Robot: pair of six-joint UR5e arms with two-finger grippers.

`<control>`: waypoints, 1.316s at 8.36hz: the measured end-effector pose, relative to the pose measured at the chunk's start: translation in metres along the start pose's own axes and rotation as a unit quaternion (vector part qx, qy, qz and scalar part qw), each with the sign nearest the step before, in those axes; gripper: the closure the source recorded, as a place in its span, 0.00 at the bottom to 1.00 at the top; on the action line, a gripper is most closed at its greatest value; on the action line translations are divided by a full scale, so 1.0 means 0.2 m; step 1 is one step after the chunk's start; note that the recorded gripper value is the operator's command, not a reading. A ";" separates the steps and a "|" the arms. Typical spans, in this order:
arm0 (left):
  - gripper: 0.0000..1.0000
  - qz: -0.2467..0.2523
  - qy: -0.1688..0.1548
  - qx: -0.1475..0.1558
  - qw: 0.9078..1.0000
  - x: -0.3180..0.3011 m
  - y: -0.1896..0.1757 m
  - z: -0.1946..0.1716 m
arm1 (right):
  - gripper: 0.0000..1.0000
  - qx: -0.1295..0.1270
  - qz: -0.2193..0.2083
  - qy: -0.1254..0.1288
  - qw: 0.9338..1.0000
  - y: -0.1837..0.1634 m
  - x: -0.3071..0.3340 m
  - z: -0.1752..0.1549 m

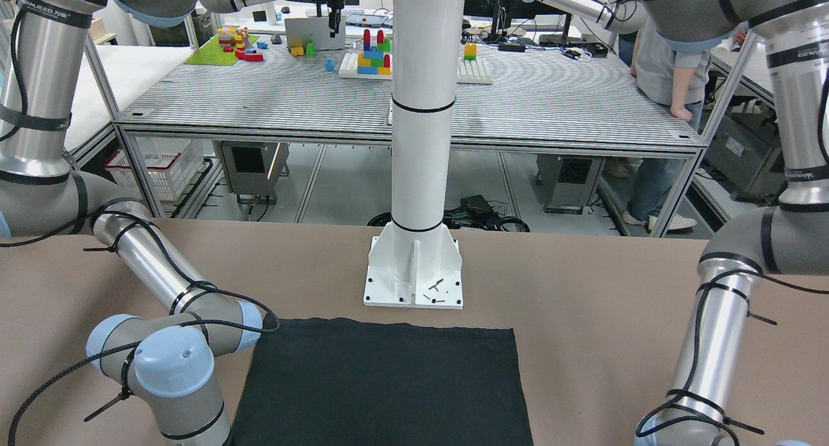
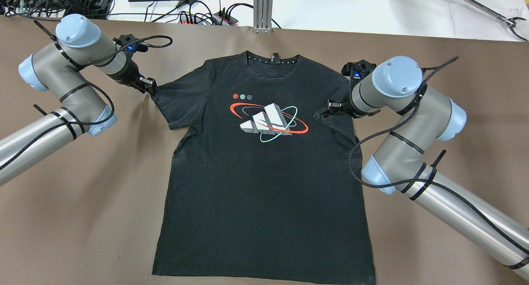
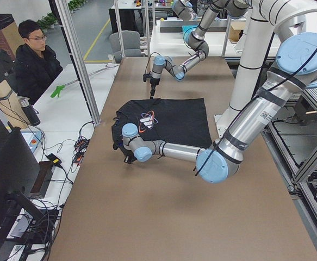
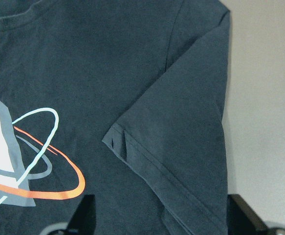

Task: Fold clothes
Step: 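Move the left gripper to the other sleeve while the right gripper holds position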

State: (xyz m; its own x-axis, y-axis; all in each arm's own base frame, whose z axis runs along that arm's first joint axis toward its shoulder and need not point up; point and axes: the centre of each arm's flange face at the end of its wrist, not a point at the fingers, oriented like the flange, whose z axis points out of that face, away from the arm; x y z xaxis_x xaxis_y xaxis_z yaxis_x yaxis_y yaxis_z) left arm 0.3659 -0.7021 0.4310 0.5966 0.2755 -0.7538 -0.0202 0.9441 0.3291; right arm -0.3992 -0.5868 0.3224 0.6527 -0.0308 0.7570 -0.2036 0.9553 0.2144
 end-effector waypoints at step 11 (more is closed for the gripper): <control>1.00 -0.057 0.059 0.025 0.996 0.37 -0.12 -0.24 | 0.06 -0.002 0.002 0.005 1.000 0.01 0.04 0.02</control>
State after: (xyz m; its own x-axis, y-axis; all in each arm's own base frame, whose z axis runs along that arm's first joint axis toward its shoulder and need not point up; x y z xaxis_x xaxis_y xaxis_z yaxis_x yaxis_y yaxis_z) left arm 0.3714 -0.6957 0.3397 0.4937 0.1897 -0.8487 0.0831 0.9612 0.2632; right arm -0.3972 -0.5858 0.3306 0.6590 -0.0246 0.7518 -0.2030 0.9566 0.2092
